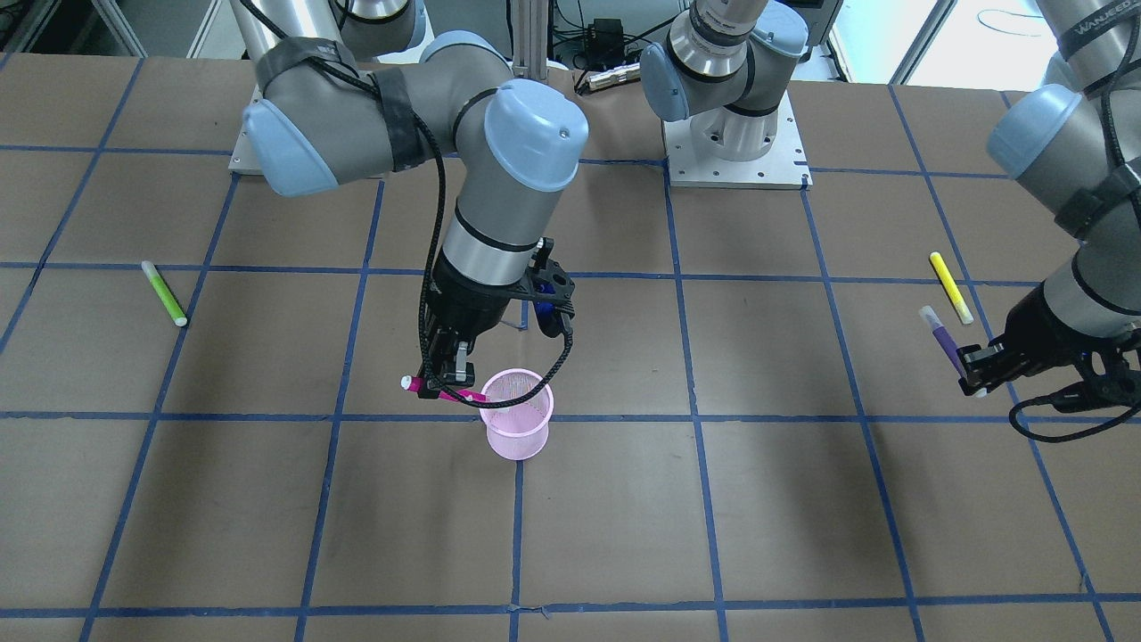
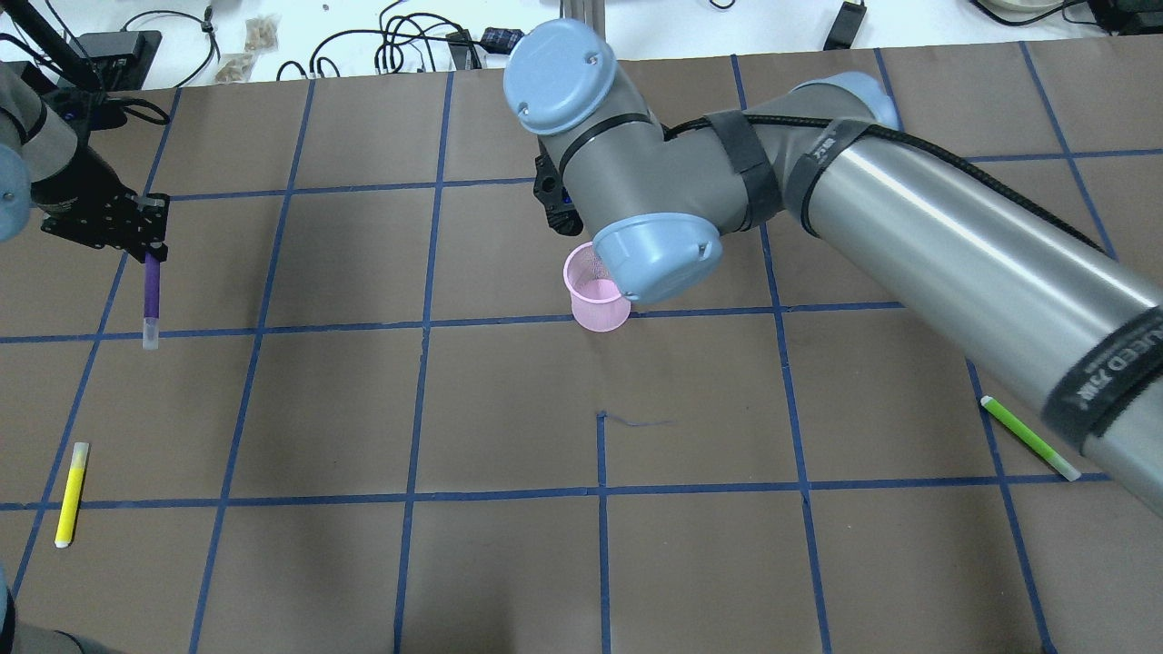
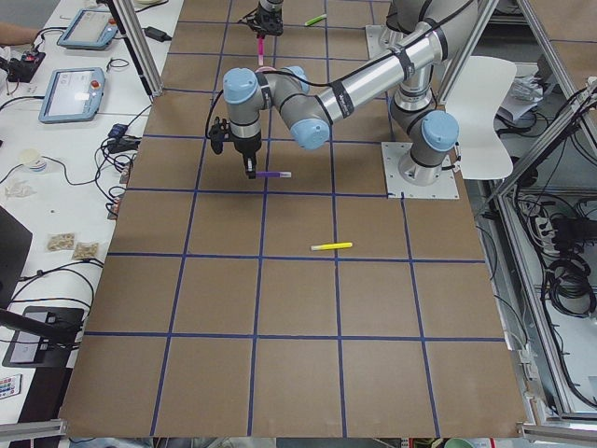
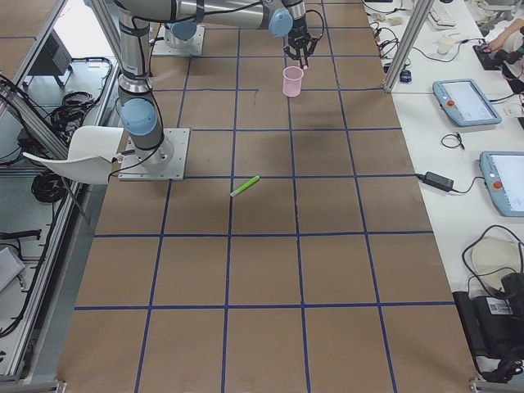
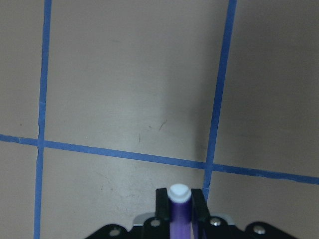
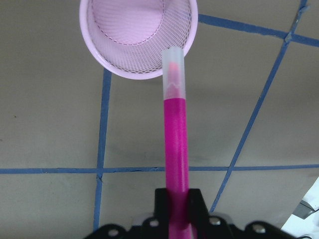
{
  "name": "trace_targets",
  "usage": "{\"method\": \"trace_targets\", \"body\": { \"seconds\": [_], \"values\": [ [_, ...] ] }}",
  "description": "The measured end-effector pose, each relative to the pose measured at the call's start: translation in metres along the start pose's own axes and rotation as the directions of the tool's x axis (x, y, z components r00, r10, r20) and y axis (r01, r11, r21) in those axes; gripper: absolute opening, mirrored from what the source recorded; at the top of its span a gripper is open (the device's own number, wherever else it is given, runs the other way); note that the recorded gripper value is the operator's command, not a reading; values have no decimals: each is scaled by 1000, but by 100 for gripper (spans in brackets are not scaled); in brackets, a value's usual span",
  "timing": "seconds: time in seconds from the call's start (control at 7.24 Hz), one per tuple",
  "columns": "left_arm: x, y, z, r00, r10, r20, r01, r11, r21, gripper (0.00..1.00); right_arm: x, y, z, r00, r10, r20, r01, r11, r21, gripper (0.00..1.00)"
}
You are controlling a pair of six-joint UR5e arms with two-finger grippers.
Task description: Insert purple and pink pens into pink cup
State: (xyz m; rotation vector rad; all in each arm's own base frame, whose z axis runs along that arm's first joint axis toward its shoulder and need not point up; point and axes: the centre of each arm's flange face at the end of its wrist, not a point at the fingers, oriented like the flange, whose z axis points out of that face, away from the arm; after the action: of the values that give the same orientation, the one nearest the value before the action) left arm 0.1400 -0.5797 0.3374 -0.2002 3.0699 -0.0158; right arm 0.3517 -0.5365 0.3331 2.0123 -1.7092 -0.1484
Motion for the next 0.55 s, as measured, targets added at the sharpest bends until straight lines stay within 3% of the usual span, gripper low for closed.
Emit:
{"method": "trace_targets", "body": {
  "seconds": [0.14,0.28,0.41,0.55],
  "values": [
    [0,0,0,1000,0,0,0,1000,0,0,-8,-25,4,1000,-14,-4,14,999,-39,13],
    [0,0,0,1000,1,1,-1,1000,0,0,-15,-41,7,1000,-24,-5,24,998,-57,21],
    [0,0,1,1000,1,0,-1,1000,-1,0,-18,-48,9,1000,-29,-2,29,998,-63,62],
    [0,1,2,1000,1,0,-1,1000,-2,0,-19,-51,10,999,-32,1,32,998,-62,88]
  ]
}}
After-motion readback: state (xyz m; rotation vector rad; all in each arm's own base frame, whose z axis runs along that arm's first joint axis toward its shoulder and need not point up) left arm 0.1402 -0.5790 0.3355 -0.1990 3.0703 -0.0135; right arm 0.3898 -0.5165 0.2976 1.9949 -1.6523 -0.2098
